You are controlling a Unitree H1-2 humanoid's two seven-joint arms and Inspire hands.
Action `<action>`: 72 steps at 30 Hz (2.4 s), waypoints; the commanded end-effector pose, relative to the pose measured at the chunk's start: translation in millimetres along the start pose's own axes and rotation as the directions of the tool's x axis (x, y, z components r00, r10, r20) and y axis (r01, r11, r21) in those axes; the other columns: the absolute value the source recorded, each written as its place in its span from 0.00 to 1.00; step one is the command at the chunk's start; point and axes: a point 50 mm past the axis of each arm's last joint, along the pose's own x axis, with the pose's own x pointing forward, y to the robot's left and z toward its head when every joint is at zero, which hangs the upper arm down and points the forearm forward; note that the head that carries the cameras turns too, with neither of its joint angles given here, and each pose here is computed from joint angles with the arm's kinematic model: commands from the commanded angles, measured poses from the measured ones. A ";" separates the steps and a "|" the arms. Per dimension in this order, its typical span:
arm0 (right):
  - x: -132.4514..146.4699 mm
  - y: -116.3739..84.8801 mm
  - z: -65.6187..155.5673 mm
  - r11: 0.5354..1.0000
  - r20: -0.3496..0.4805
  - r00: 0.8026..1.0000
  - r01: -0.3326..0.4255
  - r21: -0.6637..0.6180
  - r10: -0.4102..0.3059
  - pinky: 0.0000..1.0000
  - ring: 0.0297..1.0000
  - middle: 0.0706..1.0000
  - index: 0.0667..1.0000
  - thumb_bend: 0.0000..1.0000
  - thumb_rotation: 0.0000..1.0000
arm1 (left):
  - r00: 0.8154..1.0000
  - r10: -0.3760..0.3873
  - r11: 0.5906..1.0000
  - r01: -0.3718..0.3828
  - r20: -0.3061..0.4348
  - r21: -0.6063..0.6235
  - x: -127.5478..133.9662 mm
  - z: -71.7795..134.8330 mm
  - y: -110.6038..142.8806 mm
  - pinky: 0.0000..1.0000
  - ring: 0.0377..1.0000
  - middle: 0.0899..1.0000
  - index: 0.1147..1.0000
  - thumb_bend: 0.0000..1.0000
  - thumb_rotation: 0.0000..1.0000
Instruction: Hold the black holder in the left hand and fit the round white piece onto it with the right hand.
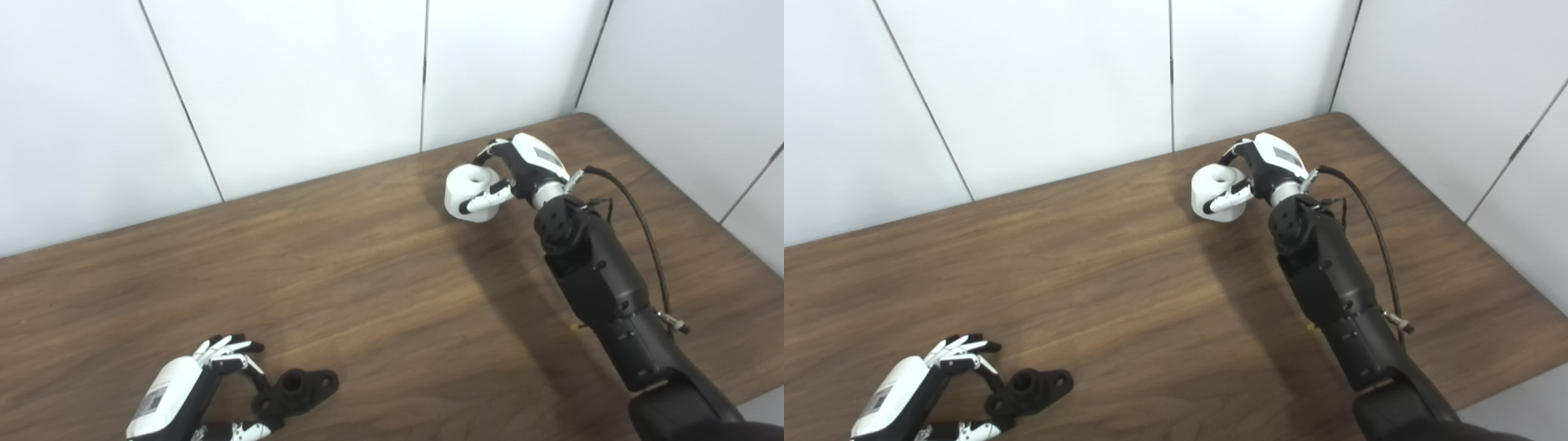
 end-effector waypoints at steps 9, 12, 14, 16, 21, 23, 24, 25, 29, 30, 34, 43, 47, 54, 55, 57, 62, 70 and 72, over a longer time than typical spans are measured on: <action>3.1 -24.1 3.2 0.996 0.036 0.996 0.080 -0.028 -0.079 0.97 0.97 0.90 0.63 0.82 0.26 | 0.996 -0.067 0.998 0.068 -0.065 0.009 -9.2 -12.3 -7.9 0.96 0.90 0.80 0.42 0.52 0.06; 2.6 -24.0 2.4 0.996 0.039 0.996 0.080 -0.035 -0.078 0.97 0.97 0.90 0.63 0.82 0.26 | 0.996 -0.067 0.998 0.067 -0.063 0.010 -9.4 -11.5 -7.7 0.96 0.90 0.80 0.42 0.52 0.06; 2.3 -24.0 2.0 0.996 0.038 0.996 0.080 -0.035 -0.079 0.97 0.97 0.90 0.63 0.82 0.26 | 0.996 -0.065 0.998 0.066 -0.062 0.009 -9.4 -10.8 -7.7 0.96 0.90 0.79 0.42 0.52 0.06; 2.3 -23.8 1.8 0.996 0.036 0.996 0.081 -0.036 -0.079 0.97 0.97 0.89 0.63 0.82 0.26 | 0.996 -0.065 0.998 0.066 -0.065 0.010 -9.4 -10.1 -7.5 0.96 0.90 0.79 0.42 0.52 0.06; 1.6 -23.7 1.2 0.996 0.040 0.996 0.080 -0.043 -0.078 0.97 0.97 0.89 0.62 0.81 0.24 | 0.996 -0.067 0.998 0.068 -0.063 0.012 -9.6 -9.5 -7.4 0.96 0.90 0.79 0.42 0.52 0.06; 1.4 -23.6 1.0 0.996 0.043 0.996 0.082 -0.045 -0.080 0.97 0.96 0.88 0.61 0.80 0.24 | 0.996 -0.065 0.998 0.066 -0.060 0.009 -9.7 -9.5 -7.6 0.96 0.90 0.79 0.42 0.52 0.06; 1.1 -23.6 1.0 0.996 0.044 0.996 0.083 -0.045 -0.081 0.97 0.96 0.88 0.61 0.79 0.24 | 0.996 -0.064 0.998 0.065 -0.060 0.008 -9.6 -9.3 -7.7 0.96 0.90 0.79 0.42 0.52 0.06; 0.8 -23.6 1.2 0.995 0.046 0.996 0.083 -0.046 -0.081 0.97 0.96 0.88 0.60 0.79 0.24 | 0.996 -0.064 0.998 0.064 -0.061 0.007 -9.5 -9.2 -7.8 0.96 0.90 0.79 0.42 0.52 0.06; -0.2 -23.2 1.0 0.995 0.051 0.994 0.093 -0.029 -0.092 0.98 0.96 0.87 0.48 0.57 0.16 | 0.996 -0.068 0.998 0.069 -0.061 0.009 -9.3 -8.5 -7.5 0.96 0.90 0.80 0.42 0.52 0.06; -0.6 -23.1 0.9 0.995 0.055 0.994 0.098 -0.023 -0.096 0.99 0.96 0.86 0.47 0.55 0.16 | 0.996 -0.068 0.998 0.069 -0.062 0.009 -9.3 -8.3 -7.5 0.96 0.90 0.80 0.42 0.52 0.06; -1.9 -22.6 1.4 0.992 0.077 0.989 0.125 -0.019 -0.124 0.99 0.93 0.84 0.45 0.52 0.14 | 0.996 -0.065 0.998 0.065 -0.064 0.007 -9.7 -7.7 -8.2 0.96 0.90 0.80 0.42 0.52 0.06; -4.9 -23.2 2.7 0.991 0.103 0.986 0.134 -0.016 -0.132 1.00 0.93 0.83 0.45 0.52 0.14 | 0.996 -0.064 0.998 0.065 -0.060 0.018 -9.6 -4.8 -9.1 0.95 0.90 0.79 0.42 0.52 0.06; -10.7 -22.6 5.8 0.992 0.134 0.984 0.121 -0.032 -0.116 1.00 0.92 0.82 0.45 0.52 0.14 | 0.996 -0.062 0.998 0.063 -0.060 0.017 -8.6 -2.4 -9.9 0.95 0.89 0.79 0.42 0.52 0.06; -34.2 -23.6 21.9 0.996 0.223 0.972 0.084 -0.036 -0.074 0.98 0.92 0.82 0.45 0.52 0.14 | 0.995 -0.075 0.997 0.077 -0.071 0.019 -4.5 3.8 -12.1 0.95 0.90 0.80 0.42 0.52 0.06; -38.1 -23.6 24.5 0.996 0.235 0.970 0.078 -0.036 -0.067 0.98 0.92 0.82 0.45 0.52 0.14 | 0.994 -0.076 0.997 0.078 -0.073 0.017 -3.7 4.8 -12.7 0.96 0.91 0.80 0.42 0.52 0.06; -47.1 -22.8 30.7 0.997 0.264 0.963 0.064 -0.038 -0.051 0.95 0.91 0.81 0.45 0.52 0.14 | 0.995 -0.074 0.997 0.075 -0.074 0.014 -2.3 6.0 -14.2 0.96 0.91 0.80 0.42 0.52 0.06; -67.2 -19.9 44.6 0.998 0.319 0.948 0.028 -0.049 -0.011 0.92 0.90 0.81 0.45 0.52 0.14 | 0.994 -0.070 0.997 0.072 -0.079 0.014 1.1 11.5 -16.3 0.96 0.91 0.80 0.42 0.52 0.06; -99.6 -9.6 63.0 0.994 0.397 0.915 -0.100 0.042 0.075 0.87 0.89 0.80 0.45 0.52 0.14 | 0.994 -0.069 0.998 0.070 -0.089 0.006 7.5 20.6 -18.3 0.97 0.92 0.80 0.42 0.52 0.06; -106.2 -5.8 66.4 0.990 0.407 0.908 -0.130 0.051 0.098 0.84 0.88 0.80 0.45 0.52 0.14 | 0.993 -0.068 0.998 0.068 -0.092 0.002 9.0 23.0 -19.0 0.98 0.92 0.80 0.42 0.52 0.06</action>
